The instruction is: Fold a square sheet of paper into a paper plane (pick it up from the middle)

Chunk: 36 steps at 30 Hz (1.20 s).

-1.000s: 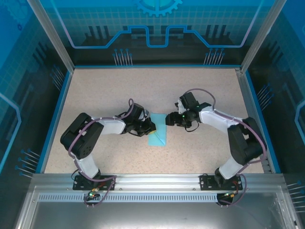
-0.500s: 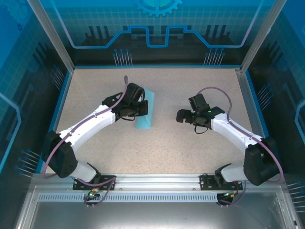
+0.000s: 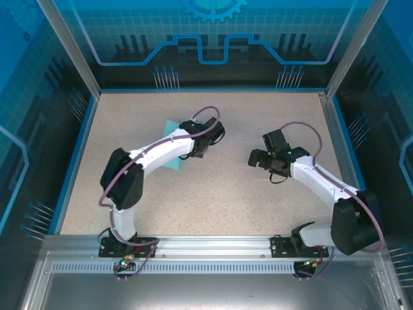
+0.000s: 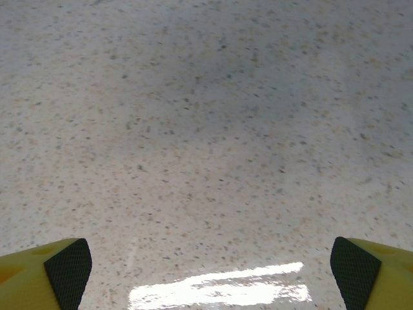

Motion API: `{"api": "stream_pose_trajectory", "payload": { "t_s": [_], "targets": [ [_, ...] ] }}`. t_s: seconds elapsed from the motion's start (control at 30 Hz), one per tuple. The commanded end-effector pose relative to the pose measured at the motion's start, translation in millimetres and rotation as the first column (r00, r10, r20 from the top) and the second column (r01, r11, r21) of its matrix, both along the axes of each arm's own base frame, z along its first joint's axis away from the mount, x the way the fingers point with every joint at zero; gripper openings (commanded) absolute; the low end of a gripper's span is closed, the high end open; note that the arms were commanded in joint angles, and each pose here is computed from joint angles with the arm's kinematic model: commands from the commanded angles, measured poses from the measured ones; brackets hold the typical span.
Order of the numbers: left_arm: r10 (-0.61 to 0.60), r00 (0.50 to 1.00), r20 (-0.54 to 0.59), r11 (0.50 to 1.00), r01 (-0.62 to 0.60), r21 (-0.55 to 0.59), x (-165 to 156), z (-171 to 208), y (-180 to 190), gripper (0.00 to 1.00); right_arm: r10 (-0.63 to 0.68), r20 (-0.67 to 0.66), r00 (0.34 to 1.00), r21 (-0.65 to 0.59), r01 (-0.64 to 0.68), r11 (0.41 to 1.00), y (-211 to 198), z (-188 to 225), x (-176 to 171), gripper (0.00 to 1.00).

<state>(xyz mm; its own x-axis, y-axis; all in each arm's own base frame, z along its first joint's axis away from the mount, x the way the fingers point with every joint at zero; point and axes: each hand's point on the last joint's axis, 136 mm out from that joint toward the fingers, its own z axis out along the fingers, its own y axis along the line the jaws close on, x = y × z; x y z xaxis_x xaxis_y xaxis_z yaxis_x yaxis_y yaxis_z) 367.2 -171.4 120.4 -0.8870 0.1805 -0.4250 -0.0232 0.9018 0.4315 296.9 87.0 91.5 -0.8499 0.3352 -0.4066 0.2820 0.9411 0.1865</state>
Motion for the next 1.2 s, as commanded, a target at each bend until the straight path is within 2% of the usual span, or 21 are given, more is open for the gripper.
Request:
{"api": "stream_pose_trajectory", "payload": {
  "t_s": [0.0, 0.13, 0.23, 0.4, 0.6, 0.73, 0.83, 0.97, 1.07, 1.17],
  "targets": [
    [-0.011, 1.0, 0.004, 0.994, 0.01, 0.107, 5, -7, -3, 0.05, -0.115, -0.05, 0.992, -0.036, 0.113, 0.993, -26, -6, -12, 1.0],
    [-0.051, 0.997, -0.053, 0.987, 0.058, 0.15, 5, -39, -26, 0.05, -0.147, -0.092, 0.985, -0.023, 0.146, 0.989, -34, -15, -18, 0.99],
    [-0.082, 0.993, -0.086, 0.986, 0.093, 0.137, 2, -60, -43, 0.04, -0.16, -0.106, 0.981, -0.014, 0.159, 0.987, -38, -18, -20, 0.99],
    [-0.098, 0.985, -0.141, 0.995, 0.098, -0.001, -11, -85, -69, 0.05, -0.183, -0.112, 0.977, -0.009, 0.183, 0.983, -44, -18, -23, 1.0],
    [-0.085, 0.979, -0.185, 0.993, 0.068, -0.092, -21, -98, -80, 0.18, -0.193, -0.123, 0.973, 0.001, 0.195, 0.981, -47, -20, -26, 0.99],
    [-0.1, 0.976, -0.191, 0.981, 0.065, -0.181, -26, -84, -92, 0.29, -0.181, -0.127, 0.975, 0.015, 0.184, 0.983, -45, -20, -25, 0.99],
    [-0.143, 0.975, -0.17, 0.936, 0.077, -0.343, -31, -56, -113, 0.42, -0.163, -0.122, 0.979, 0.028, 0.167, 0.986, -42, -18, -22, 0.99],
    [-0.229, 0.969, -0.092, 0.828, 0.144, -0.542, -37, -7, -139, 0.6, -0.112, -0.112, 0.987, 0.07, 0.12, 0.99, -32, -14, -14, 0.99],
    [-0.235, 0.971, -0.05, 0.747, 0.148, -0.649, -38, 18, -139, 0.68, -0.057, -0.11, 0.992, 0.118, 0.07, 0.991, -18, -13, -6, 0.99],
    [-0.184, 0.983, -0.027, 0.657, 0.103, -0.747, -34, 35, -123, 0.75, 0.014, -0.107, 0.994, 0.154, 0.003, 0.988, 1, -14, -1, 0.99]
  ]
}}
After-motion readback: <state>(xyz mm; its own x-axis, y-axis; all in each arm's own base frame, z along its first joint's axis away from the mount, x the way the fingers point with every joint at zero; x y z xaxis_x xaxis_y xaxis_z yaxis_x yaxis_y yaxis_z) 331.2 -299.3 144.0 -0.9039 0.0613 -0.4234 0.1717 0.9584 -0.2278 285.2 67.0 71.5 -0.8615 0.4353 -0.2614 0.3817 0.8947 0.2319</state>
